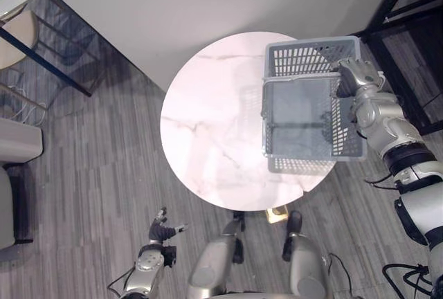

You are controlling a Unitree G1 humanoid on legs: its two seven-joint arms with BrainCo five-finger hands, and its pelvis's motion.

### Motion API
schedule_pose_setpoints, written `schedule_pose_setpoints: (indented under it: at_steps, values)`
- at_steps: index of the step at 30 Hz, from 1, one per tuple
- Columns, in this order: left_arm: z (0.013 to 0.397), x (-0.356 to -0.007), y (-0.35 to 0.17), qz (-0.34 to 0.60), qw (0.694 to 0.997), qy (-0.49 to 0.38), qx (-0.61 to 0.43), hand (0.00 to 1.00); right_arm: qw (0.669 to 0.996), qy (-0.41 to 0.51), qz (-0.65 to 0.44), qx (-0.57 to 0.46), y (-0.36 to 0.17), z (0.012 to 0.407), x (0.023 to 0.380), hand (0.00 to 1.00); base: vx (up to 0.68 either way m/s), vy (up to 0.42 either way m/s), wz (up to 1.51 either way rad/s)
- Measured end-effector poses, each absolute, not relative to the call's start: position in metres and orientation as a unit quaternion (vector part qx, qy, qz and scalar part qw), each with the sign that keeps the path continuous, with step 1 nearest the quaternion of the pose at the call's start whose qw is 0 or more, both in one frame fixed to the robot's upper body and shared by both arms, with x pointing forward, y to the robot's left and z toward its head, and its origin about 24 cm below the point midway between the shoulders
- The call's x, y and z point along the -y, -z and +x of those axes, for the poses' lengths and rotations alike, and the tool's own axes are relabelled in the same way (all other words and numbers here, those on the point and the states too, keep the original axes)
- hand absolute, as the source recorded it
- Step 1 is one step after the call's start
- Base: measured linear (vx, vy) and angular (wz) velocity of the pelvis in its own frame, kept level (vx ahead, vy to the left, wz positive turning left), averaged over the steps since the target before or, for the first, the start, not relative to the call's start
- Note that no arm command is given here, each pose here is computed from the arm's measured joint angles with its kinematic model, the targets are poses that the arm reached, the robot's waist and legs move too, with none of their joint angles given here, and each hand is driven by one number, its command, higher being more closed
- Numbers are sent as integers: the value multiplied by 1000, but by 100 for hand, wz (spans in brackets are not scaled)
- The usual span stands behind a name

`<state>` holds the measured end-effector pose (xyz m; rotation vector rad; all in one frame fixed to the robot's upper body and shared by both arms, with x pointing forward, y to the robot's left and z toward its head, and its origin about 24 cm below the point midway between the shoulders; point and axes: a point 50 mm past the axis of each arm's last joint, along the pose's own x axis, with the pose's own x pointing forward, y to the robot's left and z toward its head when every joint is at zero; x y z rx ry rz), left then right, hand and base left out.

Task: Pick vegetable in the basket

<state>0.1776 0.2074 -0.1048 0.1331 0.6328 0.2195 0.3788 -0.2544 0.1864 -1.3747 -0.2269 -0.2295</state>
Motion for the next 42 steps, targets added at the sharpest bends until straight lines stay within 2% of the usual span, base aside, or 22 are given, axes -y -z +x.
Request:
schedule_pose_setpoints:
  at_steps: [3, 6, 8, 11, 13, 16, 22, 28, 35, 38, 42]
  values:
    - [178, -207, 105, 66, 942, -107, -310, 0, 786, 124, -595, 109, -176, 367, 258, 100, 52, -13, -1]
    - [175, -207, 106, 66, 940, -107, -318, 0, 834, 126, -530, 87, -144, 348, 262, 100, 79, -12, -12]
    - [174, -207, 108, 70, 937, -105, -325, 0, 878, 120, -459, 58, -113, 329, 261, 100, 74, -14, -26]
    - [170, -207, 109, 68, 934, -108, -333, 0, 921, 116, -373, 13, -79, 305, 261, 100, 47, -4, -19]
    - [168, -210, 109, 63, 933, -119, -335, 0, 933, 112, -342, -6, -65, 290, 261, 100, 33, -5, -25]
    - [157, -215, 113, 66, 925, -130, -350, 0, 945, 129, -298, -33, -50, 262, 269, 100, 23, 35, -25]
    - [137, -223, 116, 61, 917, -144, -366, 0, 948, 201, -233, -74, -32, 214, 296, 100, 29, 5, -20]
    - [135, -224, 113, 58, 920, -147, -359, 0, 950, 229, -160, -138, 1, 179, 296, 100, 7, -1, -23]
    - [138, -220, 107, 50, 928, -139, -342, 0, 935, 253, -97, -228, 42, 154, 293, 100, 4, 4, -14]
    - [142, -222, 100, 49, 933, -142, -328, 0, 935, 255, -85, -231, 45, 154, 287, 100, -44, 11, -44]
    - [173, -231, 70, 57, 955, -151, -249, 0, 946, 252, -73, -190, 31, 165, 277, 100, -152, -46, -29]
